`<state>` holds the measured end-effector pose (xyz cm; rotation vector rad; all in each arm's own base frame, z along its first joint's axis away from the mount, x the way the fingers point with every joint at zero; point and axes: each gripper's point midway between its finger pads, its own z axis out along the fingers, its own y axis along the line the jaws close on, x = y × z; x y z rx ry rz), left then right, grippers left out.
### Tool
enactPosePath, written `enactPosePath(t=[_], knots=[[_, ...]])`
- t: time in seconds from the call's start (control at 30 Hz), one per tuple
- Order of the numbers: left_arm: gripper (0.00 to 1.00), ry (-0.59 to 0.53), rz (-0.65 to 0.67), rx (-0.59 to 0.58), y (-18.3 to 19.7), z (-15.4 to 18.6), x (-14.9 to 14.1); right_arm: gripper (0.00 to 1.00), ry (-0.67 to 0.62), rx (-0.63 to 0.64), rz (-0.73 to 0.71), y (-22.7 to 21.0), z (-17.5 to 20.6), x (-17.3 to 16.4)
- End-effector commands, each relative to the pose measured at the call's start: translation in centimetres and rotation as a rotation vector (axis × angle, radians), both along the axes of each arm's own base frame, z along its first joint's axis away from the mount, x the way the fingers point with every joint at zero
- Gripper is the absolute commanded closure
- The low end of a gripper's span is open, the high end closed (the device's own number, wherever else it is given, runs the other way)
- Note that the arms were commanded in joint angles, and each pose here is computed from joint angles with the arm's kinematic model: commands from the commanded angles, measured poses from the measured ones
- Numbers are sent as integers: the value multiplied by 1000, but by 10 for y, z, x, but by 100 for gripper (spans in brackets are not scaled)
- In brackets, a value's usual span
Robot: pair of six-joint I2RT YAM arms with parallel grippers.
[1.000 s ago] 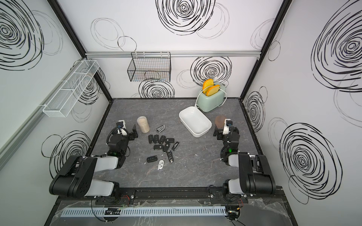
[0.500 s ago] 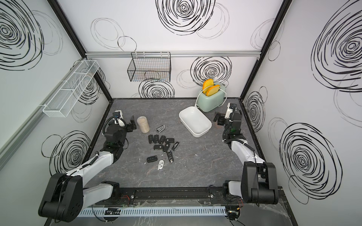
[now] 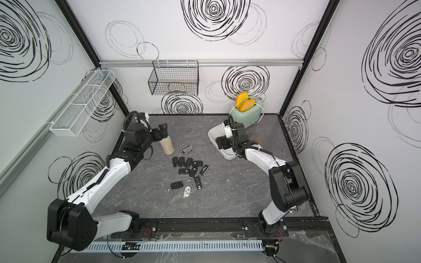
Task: Place the car key into the storage box
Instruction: Adjust the storage box at the center of the board.
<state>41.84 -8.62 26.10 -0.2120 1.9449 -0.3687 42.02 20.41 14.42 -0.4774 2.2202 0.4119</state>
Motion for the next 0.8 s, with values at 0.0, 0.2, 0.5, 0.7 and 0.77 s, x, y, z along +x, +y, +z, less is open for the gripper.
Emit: enactPosePath(t=[0.0,0.2,0.5,0.7,0.77], knots=[[2,92,-89,-68,-33,-3,-2,17,64,-91,77,9,-17,-5],[2,141,-166,-82,-59,-10,-11,40,152,-164,143,21,-46,0],[2,173,-160,-55,-53,-20,-23,59,216,-230,161,26,-77,0],[2,176,-151,-52,-51,-23,-25,81,235,-238,128,24,-82,-1],[2,174,-148,-53,-50,-23,-25,84,246,-225,109,23,-82,-3]])
